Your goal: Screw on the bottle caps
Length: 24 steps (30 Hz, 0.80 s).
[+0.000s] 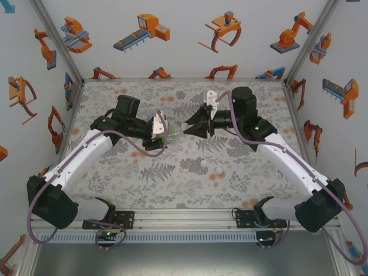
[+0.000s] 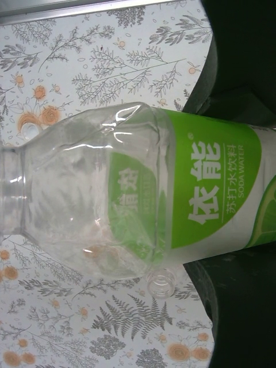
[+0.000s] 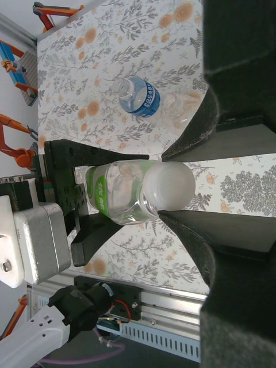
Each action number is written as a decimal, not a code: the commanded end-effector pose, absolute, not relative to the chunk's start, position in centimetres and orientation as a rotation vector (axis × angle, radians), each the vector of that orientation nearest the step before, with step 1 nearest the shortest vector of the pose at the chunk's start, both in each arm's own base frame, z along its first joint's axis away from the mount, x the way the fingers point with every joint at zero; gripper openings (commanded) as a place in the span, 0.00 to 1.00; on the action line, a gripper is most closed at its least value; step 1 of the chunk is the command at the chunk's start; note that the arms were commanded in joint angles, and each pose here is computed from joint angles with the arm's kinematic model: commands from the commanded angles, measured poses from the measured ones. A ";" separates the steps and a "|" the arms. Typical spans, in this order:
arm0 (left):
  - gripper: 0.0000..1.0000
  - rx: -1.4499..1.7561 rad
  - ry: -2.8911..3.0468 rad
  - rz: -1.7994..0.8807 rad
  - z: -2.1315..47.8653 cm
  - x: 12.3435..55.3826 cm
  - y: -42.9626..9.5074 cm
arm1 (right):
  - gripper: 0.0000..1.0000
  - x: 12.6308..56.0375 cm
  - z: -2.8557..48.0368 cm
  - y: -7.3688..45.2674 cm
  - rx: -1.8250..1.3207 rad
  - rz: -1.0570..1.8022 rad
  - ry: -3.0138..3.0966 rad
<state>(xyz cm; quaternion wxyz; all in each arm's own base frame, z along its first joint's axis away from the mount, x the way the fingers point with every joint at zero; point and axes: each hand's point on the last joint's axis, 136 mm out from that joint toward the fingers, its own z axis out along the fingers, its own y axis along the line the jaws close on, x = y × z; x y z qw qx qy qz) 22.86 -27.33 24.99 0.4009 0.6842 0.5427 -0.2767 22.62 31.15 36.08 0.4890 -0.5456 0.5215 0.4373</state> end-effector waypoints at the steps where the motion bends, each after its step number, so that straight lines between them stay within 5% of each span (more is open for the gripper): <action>1: 0.00 1.722 1.296 -0.706 27.1 22.2 -27.6 | 0.16 21.6 36.3 31.4 -1.367 1.068 1.229; 24: 0.00 1.662 1.297 -0.716 27.5 23.2 -28.2 | 0.16 20.9 34.9 31.7 -1.407 1.090 1.248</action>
